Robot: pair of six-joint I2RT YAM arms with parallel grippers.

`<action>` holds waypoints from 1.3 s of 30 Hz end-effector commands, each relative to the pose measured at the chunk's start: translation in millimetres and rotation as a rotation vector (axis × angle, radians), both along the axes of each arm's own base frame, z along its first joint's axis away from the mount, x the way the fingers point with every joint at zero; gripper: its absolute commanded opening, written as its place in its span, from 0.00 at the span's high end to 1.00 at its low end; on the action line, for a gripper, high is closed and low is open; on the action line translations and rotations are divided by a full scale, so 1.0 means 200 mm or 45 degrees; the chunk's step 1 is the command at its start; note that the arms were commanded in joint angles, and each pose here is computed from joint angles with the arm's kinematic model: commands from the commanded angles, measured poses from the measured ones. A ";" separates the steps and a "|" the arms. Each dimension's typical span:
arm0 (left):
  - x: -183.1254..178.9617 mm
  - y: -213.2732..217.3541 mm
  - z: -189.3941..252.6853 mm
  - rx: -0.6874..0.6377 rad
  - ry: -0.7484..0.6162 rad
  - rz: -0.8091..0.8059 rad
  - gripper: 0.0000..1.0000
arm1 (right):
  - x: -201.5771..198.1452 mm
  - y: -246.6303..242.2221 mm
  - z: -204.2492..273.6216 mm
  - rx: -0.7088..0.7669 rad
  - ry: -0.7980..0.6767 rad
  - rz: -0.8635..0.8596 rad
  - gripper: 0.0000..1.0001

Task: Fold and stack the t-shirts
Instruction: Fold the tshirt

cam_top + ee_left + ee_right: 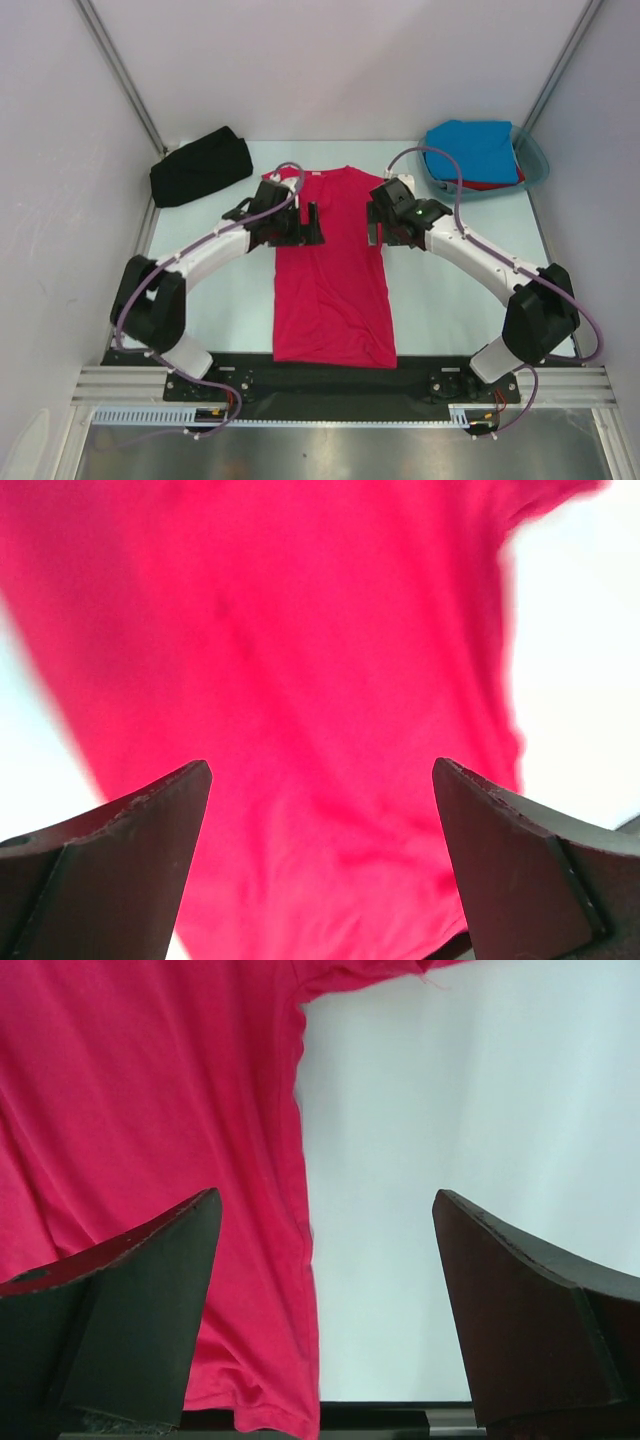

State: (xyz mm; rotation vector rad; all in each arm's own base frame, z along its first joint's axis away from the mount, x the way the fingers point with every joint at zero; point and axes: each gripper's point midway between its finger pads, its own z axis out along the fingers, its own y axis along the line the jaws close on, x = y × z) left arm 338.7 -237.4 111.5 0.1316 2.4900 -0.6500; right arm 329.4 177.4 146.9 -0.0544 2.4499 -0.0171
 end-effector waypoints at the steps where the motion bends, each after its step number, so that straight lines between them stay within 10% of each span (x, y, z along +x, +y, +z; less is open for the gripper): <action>1: -0.18 0.08 -0.05 0.090 0.005 0.055 0.00 | -0.07 -0.03 0.02 -0.004 0.001 -0.031 0.09; 9: -0.58 0.02 -0.15 -0.039 0.103 -0.038 0.00 | -0.14 -0.02 0.07 0.021 -0.027 -0.051 0.09; 22: -0.76 -0.19 -0.36 -0.089 0.227 -0.184 0.00 | -0.16 0.00 0.01 0.010 -0.001 -0.035 0.09; 39: -1.42 0.24 -0.72 0.206 0.652 -0.238 0.00 | -0.18 -0.04 -0.05 -0.054 0.038 -0.061 0.09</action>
